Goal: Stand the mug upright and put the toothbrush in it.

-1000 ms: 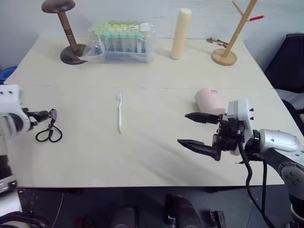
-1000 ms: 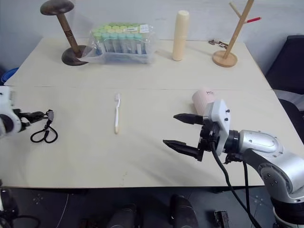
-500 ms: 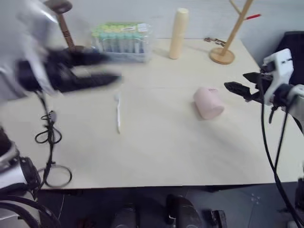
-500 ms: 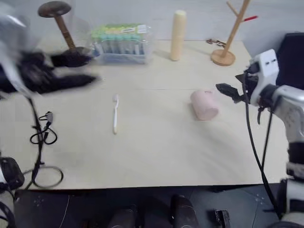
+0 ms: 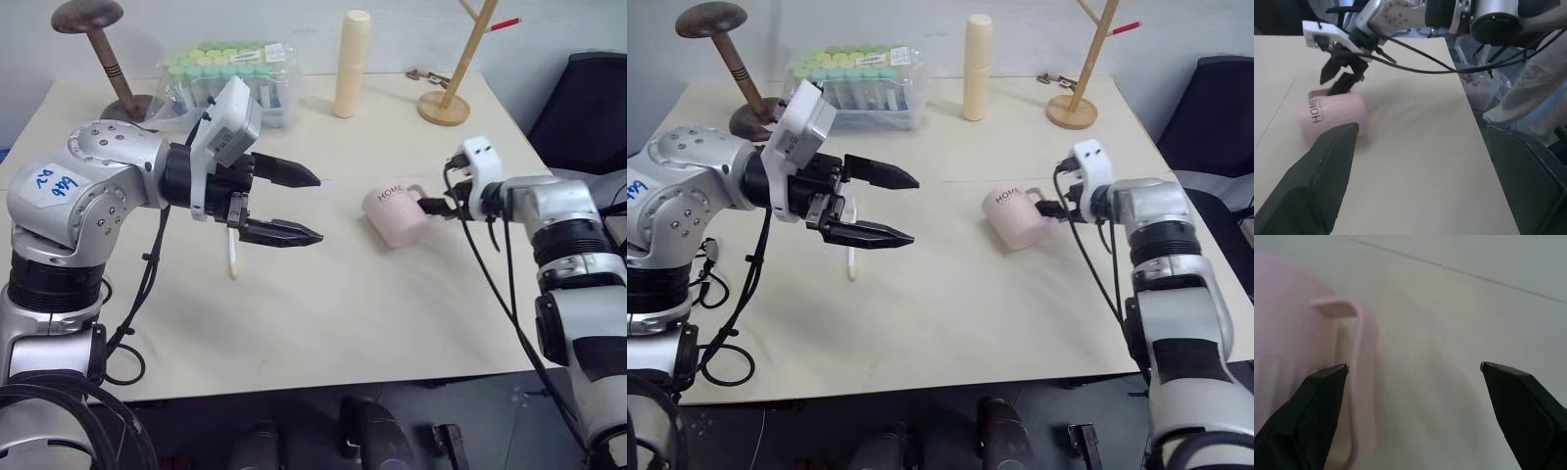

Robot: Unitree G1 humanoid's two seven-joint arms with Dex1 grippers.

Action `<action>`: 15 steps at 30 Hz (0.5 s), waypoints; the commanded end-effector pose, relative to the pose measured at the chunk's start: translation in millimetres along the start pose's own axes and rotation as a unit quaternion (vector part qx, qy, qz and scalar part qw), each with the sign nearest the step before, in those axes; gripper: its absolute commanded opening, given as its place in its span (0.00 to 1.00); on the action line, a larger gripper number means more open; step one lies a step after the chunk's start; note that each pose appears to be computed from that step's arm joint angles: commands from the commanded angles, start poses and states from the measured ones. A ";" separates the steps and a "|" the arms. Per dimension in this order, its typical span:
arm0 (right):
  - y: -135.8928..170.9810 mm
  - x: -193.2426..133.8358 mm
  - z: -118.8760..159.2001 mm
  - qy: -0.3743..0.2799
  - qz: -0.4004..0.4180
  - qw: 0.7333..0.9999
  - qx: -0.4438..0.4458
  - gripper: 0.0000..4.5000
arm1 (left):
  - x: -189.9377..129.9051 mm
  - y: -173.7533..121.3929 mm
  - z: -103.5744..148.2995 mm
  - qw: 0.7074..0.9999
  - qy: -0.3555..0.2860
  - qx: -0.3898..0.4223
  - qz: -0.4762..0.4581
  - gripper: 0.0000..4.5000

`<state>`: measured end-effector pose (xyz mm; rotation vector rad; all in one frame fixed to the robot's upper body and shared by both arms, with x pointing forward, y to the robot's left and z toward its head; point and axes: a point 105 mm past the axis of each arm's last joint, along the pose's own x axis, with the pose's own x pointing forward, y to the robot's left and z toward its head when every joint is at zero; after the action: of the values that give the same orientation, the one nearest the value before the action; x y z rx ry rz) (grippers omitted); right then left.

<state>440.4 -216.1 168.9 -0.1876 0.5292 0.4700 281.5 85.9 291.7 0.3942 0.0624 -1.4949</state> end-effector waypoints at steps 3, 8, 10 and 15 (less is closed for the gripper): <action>-4.7 2.9 2.3 -0.002 -0.014 0.999 -0.029 0.86 | -4.9 0.7 13.1 0.999 -0.008 0.035 0.019 0.99; 0.4 6.5 9.7 -0.012 -0.006 0.999 -0.040 0.48 | -6.5 2.4 12.7 0.999 -0.008 0.031 0.029 0.99; 1.8 6.8 11.7 -0.015 -0.003 0.999 -0.041 0.31 | -7.3 2.9 12.1 0.999 -0.008 0.030 0.033 0.99; 1.5 6.2 12.9 -0.020 -0.001 0.999 -0.043 0.01 | -9.2 3.9 10.4 0.999 -0.009 0.025 0.039 0.99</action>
<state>449.5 -204.5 173.9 -0.2474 0.4819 0.5080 286.9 88.9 294.1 0.3922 0.0474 -1.4379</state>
